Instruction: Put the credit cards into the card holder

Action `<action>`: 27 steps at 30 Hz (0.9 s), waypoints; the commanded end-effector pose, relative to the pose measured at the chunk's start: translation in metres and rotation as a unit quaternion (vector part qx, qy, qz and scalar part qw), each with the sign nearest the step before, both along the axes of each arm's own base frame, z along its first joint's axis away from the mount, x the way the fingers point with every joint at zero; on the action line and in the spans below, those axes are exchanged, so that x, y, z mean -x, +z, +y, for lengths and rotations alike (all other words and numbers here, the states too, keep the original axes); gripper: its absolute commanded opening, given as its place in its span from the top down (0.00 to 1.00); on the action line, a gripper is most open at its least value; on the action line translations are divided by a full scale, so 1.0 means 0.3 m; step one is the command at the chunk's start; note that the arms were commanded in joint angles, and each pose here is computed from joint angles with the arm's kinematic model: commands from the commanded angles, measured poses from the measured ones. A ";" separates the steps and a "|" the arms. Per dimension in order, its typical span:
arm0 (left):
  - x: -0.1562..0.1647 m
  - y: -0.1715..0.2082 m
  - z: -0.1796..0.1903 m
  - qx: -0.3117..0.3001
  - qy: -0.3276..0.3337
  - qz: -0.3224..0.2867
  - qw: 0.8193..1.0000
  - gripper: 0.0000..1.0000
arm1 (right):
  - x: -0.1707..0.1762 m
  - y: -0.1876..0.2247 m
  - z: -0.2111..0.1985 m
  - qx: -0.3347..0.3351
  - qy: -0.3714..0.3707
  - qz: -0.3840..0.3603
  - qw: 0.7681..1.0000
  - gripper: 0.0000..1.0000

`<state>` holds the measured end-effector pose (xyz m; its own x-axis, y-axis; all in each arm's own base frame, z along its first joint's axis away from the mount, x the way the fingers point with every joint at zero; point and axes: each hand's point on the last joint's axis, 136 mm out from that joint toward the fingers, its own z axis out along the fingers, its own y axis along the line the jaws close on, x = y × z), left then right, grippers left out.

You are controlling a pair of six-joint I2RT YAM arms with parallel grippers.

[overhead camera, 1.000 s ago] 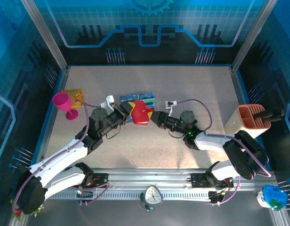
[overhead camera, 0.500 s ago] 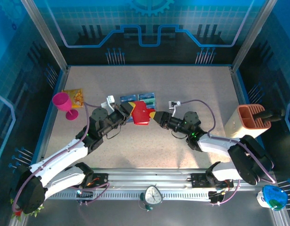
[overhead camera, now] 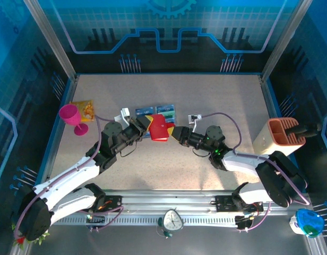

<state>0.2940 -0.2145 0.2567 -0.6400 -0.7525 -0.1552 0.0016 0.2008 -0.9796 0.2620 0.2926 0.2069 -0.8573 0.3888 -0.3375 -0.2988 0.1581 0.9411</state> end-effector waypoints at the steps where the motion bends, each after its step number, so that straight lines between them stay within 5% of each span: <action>1: 0.000 0.087 -0.019 0.023 -0.005 -0.033 0.999 1.00 | 0.008 0.069 0.031 -0.022 0.018 -0.028 0.999 0.54; 27: 0.002 0.058 -0.024 0.017 -0.006 -0.026 0.999 1.00 | 0.010 0.095 -0.001 -0.057 0.023 -0.027 0.998 0.60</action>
